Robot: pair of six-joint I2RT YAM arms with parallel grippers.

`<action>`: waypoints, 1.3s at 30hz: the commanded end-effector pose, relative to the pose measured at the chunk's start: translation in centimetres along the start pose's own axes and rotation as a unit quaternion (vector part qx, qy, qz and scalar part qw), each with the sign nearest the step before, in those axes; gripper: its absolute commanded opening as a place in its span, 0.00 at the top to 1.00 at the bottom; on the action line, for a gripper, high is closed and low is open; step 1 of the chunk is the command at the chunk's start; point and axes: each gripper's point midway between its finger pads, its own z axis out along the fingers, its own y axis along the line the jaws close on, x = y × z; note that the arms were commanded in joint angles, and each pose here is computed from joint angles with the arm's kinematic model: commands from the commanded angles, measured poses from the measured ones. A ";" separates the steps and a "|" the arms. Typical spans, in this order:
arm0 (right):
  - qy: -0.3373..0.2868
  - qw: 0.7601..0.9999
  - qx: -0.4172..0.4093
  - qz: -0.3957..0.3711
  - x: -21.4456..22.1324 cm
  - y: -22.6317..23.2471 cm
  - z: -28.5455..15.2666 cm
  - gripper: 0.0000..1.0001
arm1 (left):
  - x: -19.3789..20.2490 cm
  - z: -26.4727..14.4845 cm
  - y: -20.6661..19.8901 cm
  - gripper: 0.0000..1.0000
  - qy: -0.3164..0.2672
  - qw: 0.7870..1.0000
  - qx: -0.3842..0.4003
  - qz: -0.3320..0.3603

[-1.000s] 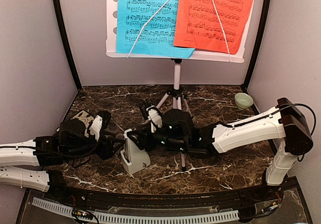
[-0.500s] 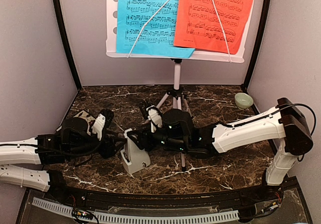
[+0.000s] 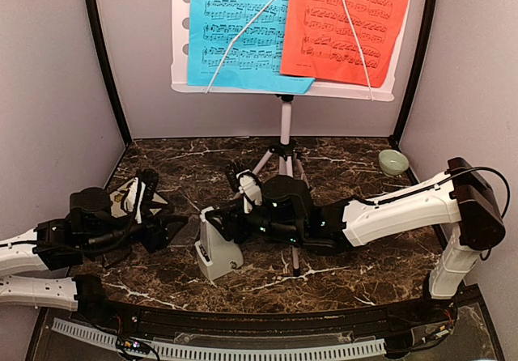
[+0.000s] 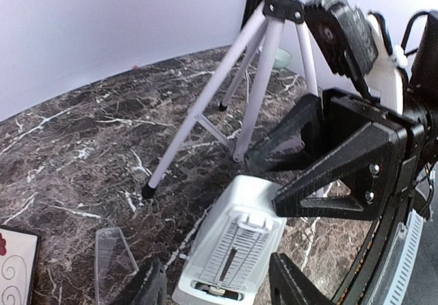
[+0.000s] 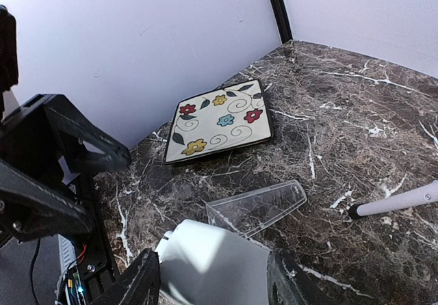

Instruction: Set up the instrument practice props

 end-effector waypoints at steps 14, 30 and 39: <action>0.193 0.976 0.087 -0.050 12.2 -5.4 -0.8 0.46 | 2.3 2.0 -0.7 0.20 0.029 0.999 0.024 -0.010; 0.190 0.976 0.088 -0.054 12.0 -5.3 -0.8 0.47 | 3.5 3.9 6.9 0.28 0.034 0.993 -0.068 -0.088; 0.189 0.977 0.089 -0.053 12.0 -5.4 -1.1 0.47 | 3.8 4.7 13.2 0.27 0.024 0.973 -0.154 -0.173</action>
